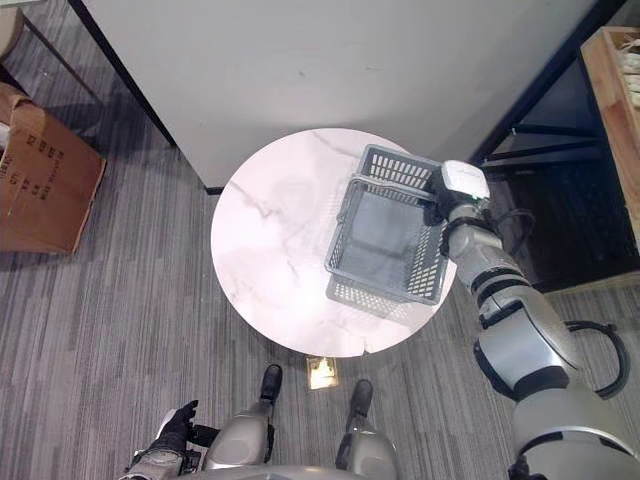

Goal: Get the vegetables into the basket

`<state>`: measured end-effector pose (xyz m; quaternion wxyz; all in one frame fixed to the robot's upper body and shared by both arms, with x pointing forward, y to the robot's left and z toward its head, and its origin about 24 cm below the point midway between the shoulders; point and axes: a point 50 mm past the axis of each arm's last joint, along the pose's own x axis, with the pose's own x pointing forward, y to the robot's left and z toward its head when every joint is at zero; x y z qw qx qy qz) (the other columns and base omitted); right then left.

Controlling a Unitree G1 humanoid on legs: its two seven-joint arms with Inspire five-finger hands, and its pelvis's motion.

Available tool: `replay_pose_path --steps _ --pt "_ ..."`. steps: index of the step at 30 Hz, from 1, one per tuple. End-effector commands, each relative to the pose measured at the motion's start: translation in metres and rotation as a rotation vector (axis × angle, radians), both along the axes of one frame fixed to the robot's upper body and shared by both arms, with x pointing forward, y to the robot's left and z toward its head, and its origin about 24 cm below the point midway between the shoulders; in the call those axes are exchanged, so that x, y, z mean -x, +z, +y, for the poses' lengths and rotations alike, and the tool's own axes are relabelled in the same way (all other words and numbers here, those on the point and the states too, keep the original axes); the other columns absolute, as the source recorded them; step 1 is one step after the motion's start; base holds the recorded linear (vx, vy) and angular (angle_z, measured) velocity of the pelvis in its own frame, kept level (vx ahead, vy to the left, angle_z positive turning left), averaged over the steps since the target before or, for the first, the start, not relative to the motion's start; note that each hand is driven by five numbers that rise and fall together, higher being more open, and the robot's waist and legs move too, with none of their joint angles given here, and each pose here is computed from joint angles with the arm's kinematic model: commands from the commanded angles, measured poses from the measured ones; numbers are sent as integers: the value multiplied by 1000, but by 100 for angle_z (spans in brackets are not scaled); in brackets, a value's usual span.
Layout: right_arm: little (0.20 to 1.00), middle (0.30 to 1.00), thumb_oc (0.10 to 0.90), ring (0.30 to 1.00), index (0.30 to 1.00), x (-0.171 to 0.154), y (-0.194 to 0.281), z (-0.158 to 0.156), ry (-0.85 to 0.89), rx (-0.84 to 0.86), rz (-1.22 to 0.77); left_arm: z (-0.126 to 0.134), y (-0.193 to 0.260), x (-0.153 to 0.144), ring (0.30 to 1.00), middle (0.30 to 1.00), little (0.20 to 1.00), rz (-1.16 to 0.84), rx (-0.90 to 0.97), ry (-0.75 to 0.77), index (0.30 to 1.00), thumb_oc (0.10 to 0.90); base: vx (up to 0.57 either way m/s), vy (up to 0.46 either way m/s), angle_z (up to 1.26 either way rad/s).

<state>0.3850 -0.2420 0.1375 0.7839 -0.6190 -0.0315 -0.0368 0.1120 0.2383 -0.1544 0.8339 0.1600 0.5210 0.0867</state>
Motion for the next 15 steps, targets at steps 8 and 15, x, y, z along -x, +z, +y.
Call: replay_pose_path --steps 8,15 --pt "300 300 400 300 300 28 69 29 316 85 -285 5 -13 58 1000 1000 1000 252 0 19 1000 900 25 32 -12" --pt "300 300 400 300 300 74 47 3 351 50 -204 8 -13 71 1000 1000 1000 268 44 43 1000 900 19 97 -10"
